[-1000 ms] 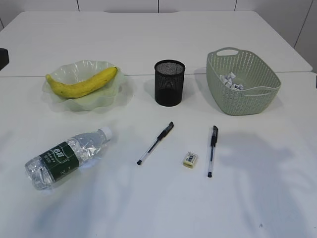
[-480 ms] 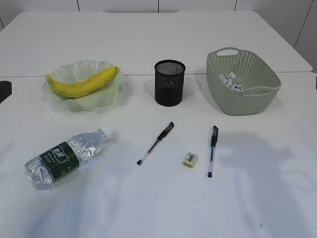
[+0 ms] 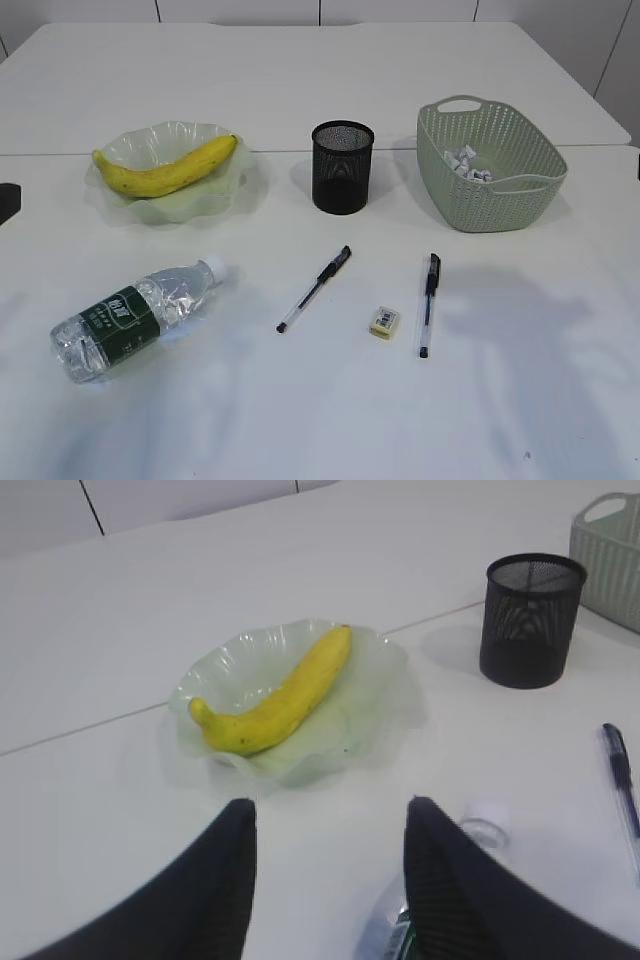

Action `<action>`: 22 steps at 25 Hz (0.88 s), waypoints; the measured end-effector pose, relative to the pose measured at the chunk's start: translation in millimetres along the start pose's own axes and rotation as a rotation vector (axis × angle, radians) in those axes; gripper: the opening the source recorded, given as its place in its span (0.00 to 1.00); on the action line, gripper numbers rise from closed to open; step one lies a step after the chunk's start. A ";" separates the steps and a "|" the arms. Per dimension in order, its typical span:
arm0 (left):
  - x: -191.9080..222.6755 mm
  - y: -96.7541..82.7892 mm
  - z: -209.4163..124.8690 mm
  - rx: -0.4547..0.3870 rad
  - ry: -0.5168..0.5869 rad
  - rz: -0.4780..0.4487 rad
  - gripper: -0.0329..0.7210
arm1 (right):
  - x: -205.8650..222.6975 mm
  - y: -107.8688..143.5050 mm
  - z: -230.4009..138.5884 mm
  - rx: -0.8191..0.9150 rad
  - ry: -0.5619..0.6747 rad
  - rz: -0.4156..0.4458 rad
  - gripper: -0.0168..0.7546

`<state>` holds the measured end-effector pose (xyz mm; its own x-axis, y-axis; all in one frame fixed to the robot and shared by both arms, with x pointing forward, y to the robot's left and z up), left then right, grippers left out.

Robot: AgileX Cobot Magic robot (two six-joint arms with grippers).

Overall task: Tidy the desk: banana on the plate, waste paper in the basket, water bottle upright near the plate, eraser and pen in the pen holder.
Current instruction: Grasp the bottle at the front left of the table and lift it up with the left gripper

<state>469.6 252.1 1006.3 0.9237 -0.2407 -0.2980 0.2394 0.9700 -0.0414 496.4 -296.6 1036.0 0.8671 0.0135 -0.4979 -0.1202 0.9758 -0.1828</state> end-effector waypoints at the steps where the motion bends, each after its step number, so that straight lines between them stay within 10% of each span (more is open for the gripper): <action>1: 0.0 0.7 -2.0 -0.006 0.015 0.006 0.49 | 0.0 0.0 0.0 0.000 0.000 0.000 0.41; 15: 0.9 13.0 17.7 0.007 0.169 0.111 0.50 | 0.0 0.0 0.0 0.000 0.000 0.000 0.41; 22: 2.7 -8.7 24.1 0.098 0.195 0.040 0.50 | 0.0 0.0 0.0 0.000 0.000 0.000 0.41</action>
<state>477.2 242.2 1028.8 0.8599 -0.1814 -0.4771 0.2400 0.9686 0.0644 496.4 -296.6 1036.0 0.8671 0.0135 -0.4979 -0.1202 0.9758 -0.1828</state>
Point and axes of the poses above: a point on each arm's last joint axis where the gripper is mounted, x pointing out along that axis toward the gripper, y along the wrist's bending axis when the last joint is at zero, z = x × y, the point moved 4 cm from there along x, pointing out along that axis toward the gripper, and after that the axes turned 7 degrees about -x, right-handed, at the moved point
